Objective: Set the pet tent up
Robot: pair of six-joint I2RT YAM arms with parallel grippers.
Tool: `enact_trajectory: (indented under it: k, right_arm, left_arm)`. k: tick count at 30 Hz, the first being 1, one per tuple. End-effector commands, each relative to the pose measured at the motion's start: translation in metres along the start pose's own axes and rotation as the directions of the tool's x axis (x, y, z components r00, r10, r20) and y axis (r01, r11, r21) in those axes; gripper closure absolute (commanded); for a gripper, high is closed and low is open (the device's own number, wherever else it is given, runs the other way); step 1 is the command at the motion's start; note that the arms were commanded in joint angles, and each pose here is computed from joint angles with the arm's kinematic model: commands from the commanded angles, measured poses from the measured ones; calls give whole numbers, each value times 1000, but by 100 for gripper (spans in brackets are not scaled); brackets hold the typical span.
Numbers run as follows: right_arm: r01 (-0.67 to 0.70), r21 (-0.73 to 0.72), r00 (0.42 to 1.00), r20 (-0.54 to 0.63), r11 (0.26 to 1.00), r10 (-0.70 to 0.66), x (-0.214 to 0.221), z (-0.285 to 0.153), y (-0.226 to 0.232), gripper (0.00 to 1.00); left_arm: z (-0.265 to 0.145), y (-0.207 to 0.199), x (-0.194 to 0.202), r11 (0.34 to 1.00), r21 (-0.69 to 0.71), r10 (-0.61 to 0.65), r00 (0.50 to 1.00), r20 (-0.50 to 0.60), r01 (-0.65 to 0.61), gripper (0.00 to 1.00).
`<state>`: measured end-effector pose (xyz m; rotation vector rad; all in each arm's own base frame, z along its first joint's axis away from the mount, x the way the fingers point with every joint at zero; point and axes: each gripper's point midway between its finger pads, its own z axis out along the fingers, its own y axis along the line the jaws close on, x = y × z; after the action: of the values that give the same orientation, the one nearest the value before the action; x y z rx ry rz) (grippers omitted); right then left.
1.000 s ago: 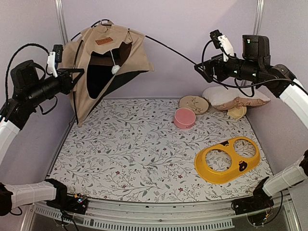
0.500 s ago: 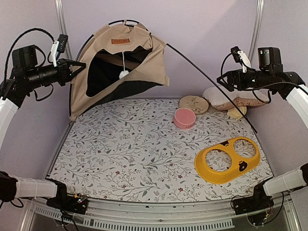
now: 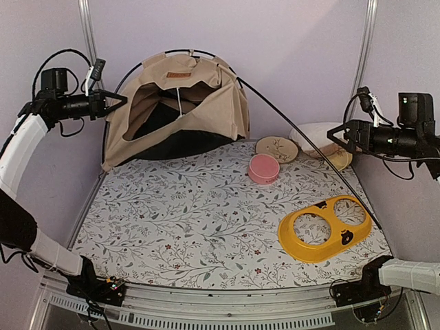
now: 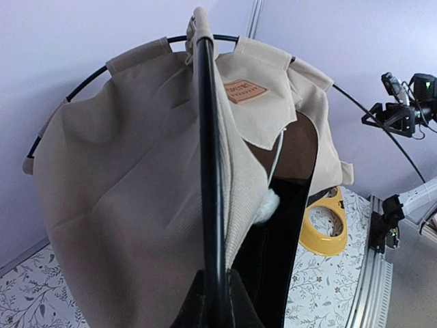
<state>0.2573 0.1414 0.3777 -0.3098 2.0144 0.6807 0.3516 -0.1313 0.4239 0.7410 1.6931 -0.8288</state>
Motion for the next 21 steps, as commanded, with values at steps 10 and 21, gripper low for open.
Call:
enact_trajectory:
  k: [10, 21]
  right_arm:
    - [-154, -281, 972, -215, 947, 94, 57, -45, 63, 13]
    - [-116, 99, 941, -308, 988, 141, 116, -9, -14, 19]
  left_arm:
    - [4, 15, -12, 977, 159, 133, 987, 87, -145, 100]
    - [6, 15, -13, 969, 198, 131, 987, 90, -147, 100]
